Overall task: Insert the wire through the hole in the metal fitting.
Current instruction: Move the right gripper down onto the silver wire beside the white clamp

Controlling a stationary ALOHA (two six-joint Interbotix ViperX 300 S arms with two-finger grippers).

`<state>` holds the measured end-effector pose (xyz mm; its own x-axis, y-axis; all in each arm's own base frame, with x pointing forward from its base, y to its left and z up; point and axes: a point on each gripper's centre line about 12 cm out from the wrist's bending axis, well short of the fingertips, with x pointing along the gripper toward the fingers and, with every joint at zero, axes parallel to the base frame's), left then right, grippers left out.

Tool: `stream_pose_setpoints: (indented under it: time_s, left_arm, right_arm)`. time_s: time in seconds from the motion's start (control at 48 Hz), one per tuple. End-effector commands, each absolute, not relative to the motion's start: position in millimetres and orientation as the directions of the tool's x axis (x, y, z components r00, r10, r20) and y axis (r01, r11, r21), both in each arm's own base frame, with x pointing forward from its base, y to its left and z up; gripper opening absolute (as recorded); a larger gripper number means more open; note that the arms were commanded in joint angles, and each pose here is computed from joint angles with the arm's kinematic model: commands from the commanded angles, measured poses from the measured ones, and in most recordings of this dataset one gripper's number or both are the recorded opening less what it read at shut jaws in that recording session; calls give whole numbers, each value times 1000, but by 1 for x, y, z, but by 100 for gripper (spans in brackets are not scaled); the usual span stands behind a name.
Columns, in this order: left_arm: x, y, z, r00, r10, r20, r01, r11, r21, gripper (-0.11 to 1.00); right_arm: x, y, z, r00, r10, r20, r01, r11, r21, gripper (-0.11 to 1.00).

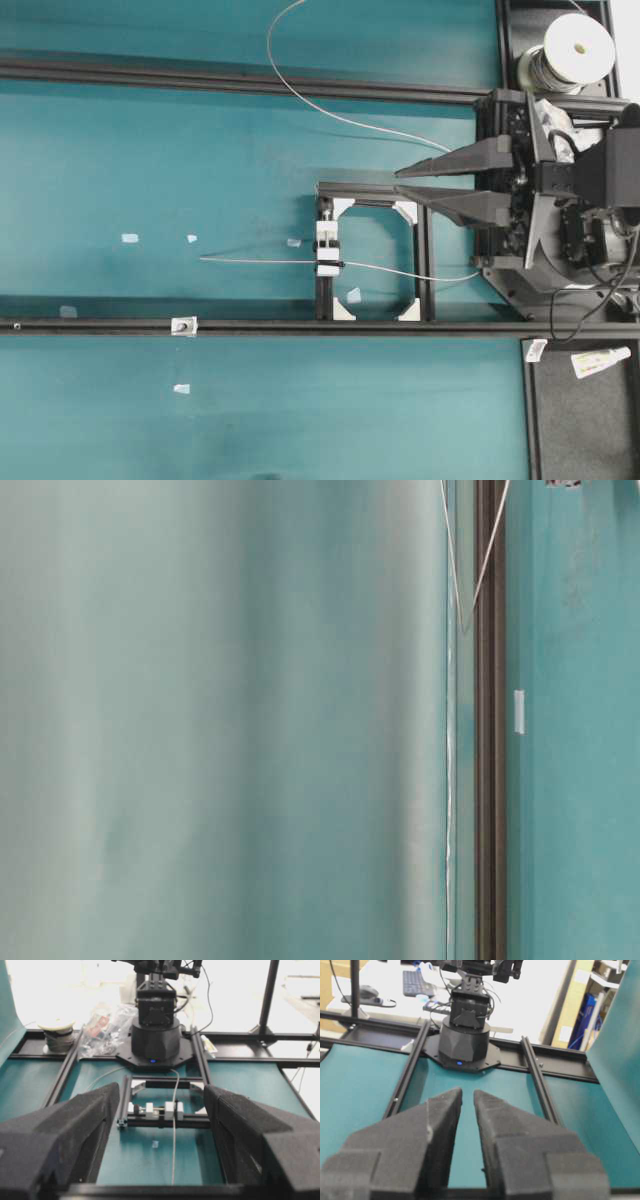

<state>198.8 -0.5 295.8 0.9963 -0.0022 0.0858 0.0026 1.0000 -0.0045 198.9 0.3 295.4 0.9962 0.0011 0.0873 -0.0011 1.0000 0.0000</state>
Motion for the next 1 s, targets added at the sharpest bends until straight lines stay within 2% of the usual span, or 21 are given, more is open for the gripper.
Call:
stream_pose_setpoints:
  time_s: [0.0, 0.042, 0.104, 0.167, 0.229, 0.292, 0.375, 0.459, 0.542, 0.584, 0.98]
  left_arm:
    - [204, 2, 301, 995, 12, 96, -9, 999, -33, 24]
    - [206, 2, 300, 996, 12, 89, -9, 999, -31, 22]
    - [210, 2, 297, 997, 12, 70, -10, 1000, -30, 9]
    - [217, 2, 294, 999, 14, 44, -12, 999, -29, 0]
    - [222, 2, 290, 1000, 12, 21, -11, 999, -31, -2]
    - [226, 2, 285, 1000, 14, -2, -14, 999, -31, 6]
    - [228, 2, 276, 999, 14, -32, -15, 999, -32, 22]
    - [229, 2, 267, 998, 14, -60, -16, 999, -31, 46]
    - [229, 2, 258, 997, 16, -80, -18, 999, -31, 69]
    - [230, 3, 253, 996, 19, -86, -22, 999, -31, 70]
    - [253, 6, 208, 978, 32, -206, -34, 999, -7, 70]
  right_arm:
    - [202, -2, 300, 996, -9, 93, 8, 1000, 20, 24]
    - [205, -2, 299, 997, -12, 83, 9, 999, 36, 22]
    - [211, -2, 296, 999, -14, 51, 11, 998, 58, 9]
    - [219, -3, 294, 1000, -15, 20, 13, 997, 78, 1]
    - [227, -3, 291, 1000, -15, -11, 16, 996, 87, -2]
    - [235, -3, 287, 999, -15, -37, 18, 996, 90, -1]
    - [242, -3, 282, 998, -15, -67, 21, 995, 92, 9]
    - [248, -3, 275, 995, -15, -95, 24, 995, 92, 28]
    - [253, -3, 267, 992, -13, -124, 25, 995, 92, 52]
    - [256, -3, 263, 990, -14, -138, 27, 996, 90, 54]
    - [298, -4, 220, 949, -14, -315, 47, 994, 97, 53]
